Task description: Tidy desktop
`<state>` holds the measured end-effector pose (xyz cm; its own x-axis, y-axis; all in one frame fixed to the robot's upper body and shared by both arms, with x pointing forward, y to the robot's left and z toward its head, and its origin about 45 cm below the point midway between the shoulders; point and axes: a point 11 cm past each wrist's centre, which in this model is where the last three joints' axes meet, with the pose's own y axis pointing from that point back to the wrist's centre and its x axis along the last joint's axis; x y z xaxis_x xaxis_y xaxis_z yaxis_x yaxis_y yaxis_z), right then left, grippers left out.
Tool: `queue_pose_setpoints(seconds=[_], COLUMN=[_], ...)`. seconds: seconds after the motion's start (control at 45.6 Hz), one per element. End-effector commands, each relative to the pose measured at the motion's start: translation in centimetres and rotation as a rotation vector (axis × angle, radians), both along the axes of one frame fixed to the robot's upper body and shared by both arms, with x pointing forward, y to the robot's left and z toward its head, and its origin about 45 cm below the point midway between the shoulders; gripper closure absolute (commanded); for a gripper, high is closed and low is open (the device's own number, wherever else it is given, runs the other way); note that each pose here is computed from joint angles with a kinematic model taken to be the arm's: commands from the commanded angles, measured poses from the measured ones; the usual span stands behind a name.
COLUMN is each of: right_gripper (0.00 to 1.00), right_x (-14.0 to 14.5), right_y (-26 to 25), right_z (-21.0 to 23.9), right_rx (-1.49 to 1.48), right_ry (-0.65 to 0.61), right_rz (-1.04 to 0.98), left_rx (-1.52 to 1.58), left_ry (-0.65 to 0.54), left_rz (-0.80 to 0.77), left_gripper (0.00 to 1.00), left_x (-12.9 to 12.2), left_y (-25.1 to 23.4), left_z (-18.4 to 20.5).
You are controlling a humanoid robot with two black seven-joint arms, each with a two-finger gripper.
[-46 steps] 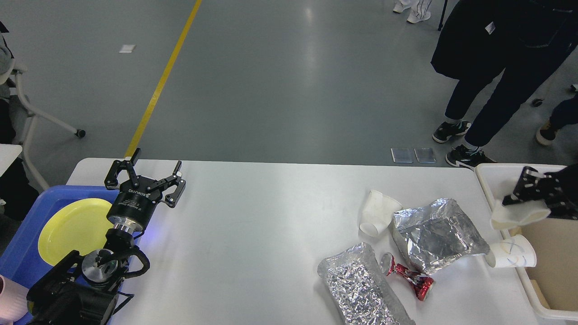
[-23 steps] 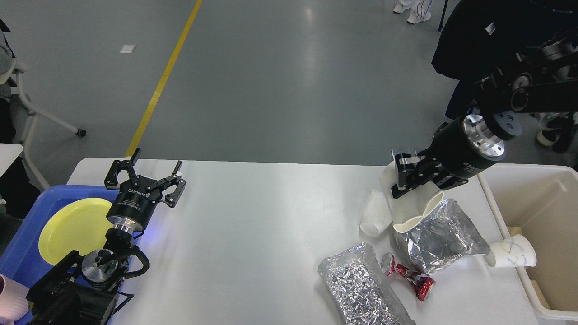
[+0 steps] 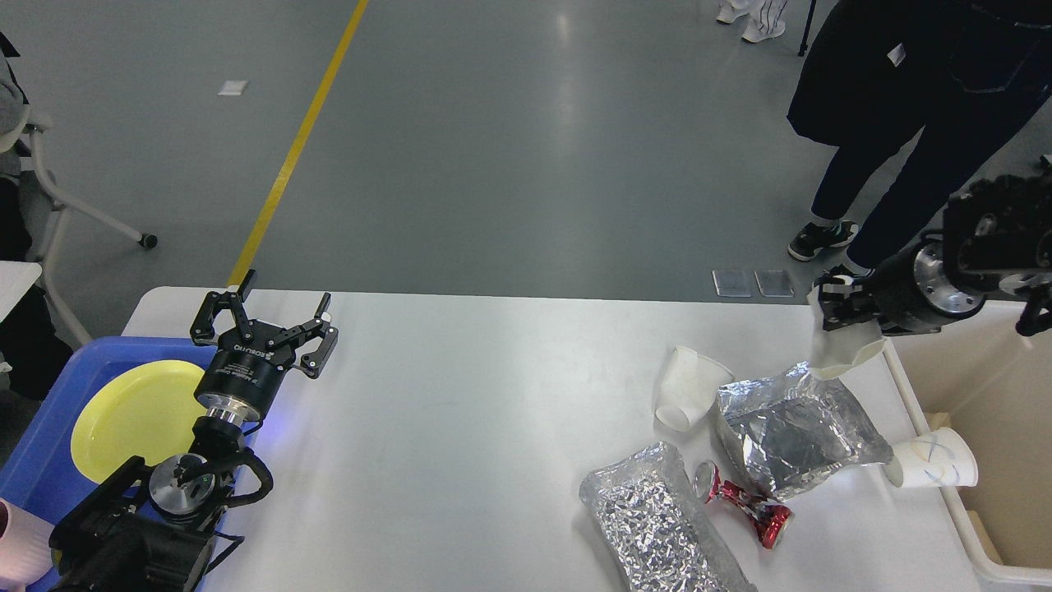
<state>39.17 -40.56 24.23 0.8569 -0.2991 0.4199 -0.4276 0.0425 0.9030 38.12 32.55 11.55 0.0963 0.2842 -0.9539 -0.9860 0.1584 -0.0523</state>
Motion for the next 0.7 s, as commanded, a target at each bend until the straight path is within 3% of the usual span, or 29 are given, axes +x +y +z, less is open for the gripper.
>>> queue_pose_setpoints(seconds=[0.0, 0.329, 0.679], right_gripper=[1.00, 1.00, 1.00], right_x=[0.0, -3.1, -6.3], right_y=[-8.1, -17.4, -17.7], right_z=[-2.1, -7.6, -12.4], right_rx=[-0.092, -0.182, -0.266], right_ry=[-0.089, -0.279, -0.359], right_rz=[-0.125, -0.318, -0.351], left_rx=[0.001, 0.000, 0.000], left_ry=[0.000, 0.000, 0.000], left_rz=[0.000, 0.001, 0.001], left_gripper=[0.04, 0.04, 0.04], left_x=[0.0, 0.0, 0.0], left_y=[0.0, 0.0, 0.0], left_z=[0.0, 0.0, 0.0])
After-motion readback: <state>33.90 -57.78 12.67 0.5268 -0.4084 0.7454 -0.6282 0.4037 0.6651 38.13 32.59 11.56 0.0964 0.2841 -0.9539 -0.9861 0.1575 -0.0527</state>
